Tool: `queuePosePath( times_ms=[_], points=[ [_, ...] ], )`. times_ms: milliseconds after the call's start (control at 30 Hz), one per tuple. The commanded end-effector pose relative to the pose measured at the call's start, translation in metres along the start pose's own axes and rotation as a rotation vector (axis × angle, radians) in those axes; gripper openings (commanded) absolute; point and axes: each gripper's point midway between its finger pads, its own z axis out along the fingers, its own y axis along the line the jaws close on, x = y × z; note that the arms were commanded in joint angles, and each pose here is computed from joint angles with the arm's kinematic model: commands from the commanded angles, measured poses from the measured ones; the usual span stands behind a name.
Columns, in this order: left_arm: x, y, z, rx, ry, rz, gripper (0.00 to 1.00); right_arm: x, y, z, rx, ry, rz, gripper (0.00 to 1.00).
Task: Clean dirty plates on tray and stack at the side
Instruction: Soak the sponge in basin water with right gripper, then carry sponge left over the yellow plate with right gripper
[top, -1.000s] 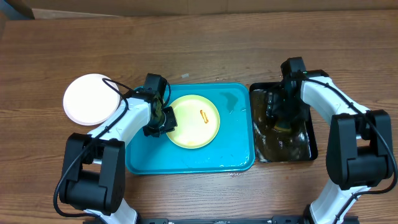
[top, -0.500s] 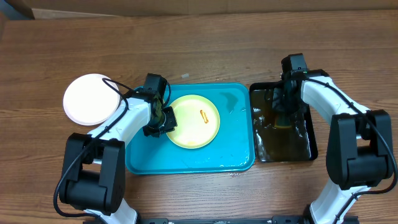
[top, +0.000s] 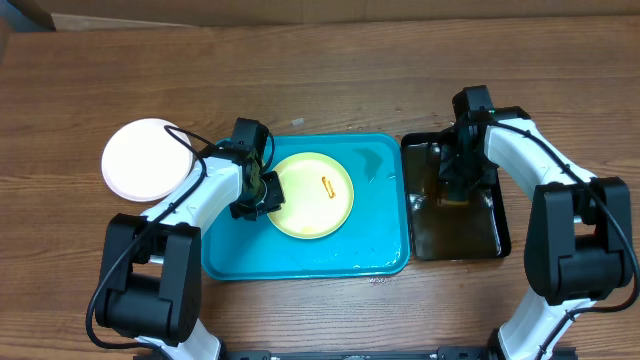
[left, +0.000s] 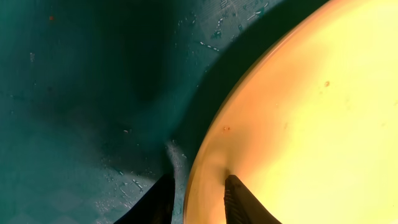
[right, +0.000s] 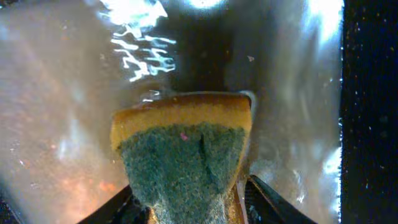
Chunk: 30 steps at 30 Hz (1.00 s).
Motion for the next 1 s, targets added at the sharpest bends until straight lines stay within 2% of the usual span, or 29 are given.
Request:
queuePosePath(
  times_ms=[0,133,233,267,433,567,600,733,867,967],
  points=[
    [-0.001,-0.001,0.003,-0.011,-0.001,0.004,0.29,0.000,-0.001,0.002,0.007,-0.004,0.001,0.45],
    [-0.001,-0.001,0.003,-0.011,-0.001,0.004,0.29,0.000,-0.001,0.003,0.006,-0.006,0.001,0.28],
    [-0.001,-0.001,0.003,-0.011,-0.001,0.004,0.29,0.000,-0.001,0.003,0.004,-0.008,0.001,0.21],
    [-0.001,-0.001,0.003,-0.011,-0.002,0.004,0.29,0.000,-0.001,0.003,0.003,-0.008,0.000,0.04],
    [-0.003,-0.001,0.003,-0.008,-0.009,0.021,0.33,0.001,0.019,0.001,-0.107,0.003,-0.123,0.04],
    [-0.005,-0.002,0.003,-0.007,-0.017,0.035,0.32,-0.008,0.020,-0.015,-0.108,-0.002,-0.127,0.04],
    [-0.006,-0.002,0.003,-0.006,-0.020,0.036,0.31,-0.010,0.020,-0.021,-0.107,-0.002,-0.127,0.04],
    [-0.008,-0.003,0.003,-0.001,-0.029,0.034,0.13,-0.017,0.021,-0.042,-0.103,0.000,-0.128,0.04],
    [-0.008,-0.003,0.002,-0.001,-0.029,0.033,0.12,-0.020,0.022,-0.054,-0.103,-0.002,-0.124,0.04],
    [-0.008,-0.002,0.002,-0.001,-0.029,0.041,0.04,-0.024,0.013,-0.064,-0.055,-0.033,-0.062,0.04]
  ],
)
